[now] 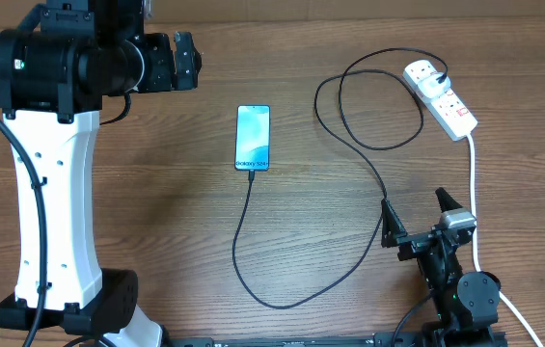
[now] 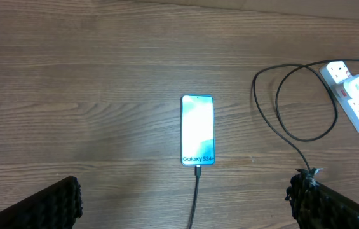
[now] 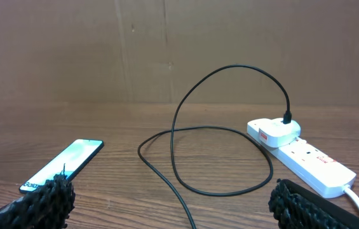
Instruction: Plug charger to phone and switch on socket
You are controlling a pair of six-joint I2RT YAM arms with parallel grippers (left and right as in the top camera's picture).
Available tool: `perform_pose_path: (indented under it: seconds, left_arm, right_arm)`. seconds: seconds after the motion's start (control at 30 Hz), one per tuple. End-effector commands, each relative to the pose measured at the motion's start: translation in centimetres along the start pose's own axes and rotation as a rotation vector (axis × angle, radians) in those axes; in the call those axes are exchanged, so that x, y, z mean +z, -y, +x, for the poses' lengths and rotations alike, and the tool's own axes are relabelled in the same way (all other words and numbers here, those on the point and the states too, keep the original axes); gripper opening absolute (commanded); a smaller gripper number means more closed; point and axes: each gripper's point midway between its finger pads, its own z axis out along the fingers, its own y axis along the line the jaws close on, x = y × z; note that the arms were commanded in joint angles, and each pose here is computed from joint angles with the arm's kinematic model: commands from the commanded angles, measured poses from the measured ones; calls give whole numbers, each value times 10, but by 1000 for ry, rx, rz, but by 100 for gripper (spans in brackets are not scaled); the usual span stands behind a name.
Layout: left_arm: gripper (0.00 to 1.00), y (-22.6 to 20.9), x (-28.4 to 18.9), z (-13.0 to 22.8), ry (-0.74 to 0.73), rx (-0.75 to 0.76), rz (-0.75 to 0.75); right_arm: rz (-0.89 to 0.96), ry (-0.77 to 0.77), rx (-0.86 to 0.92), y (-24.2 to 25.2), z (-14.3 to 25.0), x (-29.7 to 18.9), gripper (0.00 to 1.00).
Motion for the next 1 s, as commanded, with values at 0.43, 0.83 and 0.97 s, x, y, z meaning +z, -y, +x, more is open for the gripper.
perform_pose_path:
  seconds: [0.43,0.83,0.97]
  left_arm:
    - [100,-3,4,-1,-4,-6,-13]
    - [100,-14,-8,17,-35,-6,-69]
    - [100,-20,-13,36,-36,-7,-82]
  right_arm:
    - [-4,10,2,-1,0,0,100]
    - [-4,10,2,-1,0,0,100]
    - [-5,10,2,-1,0,0,100]
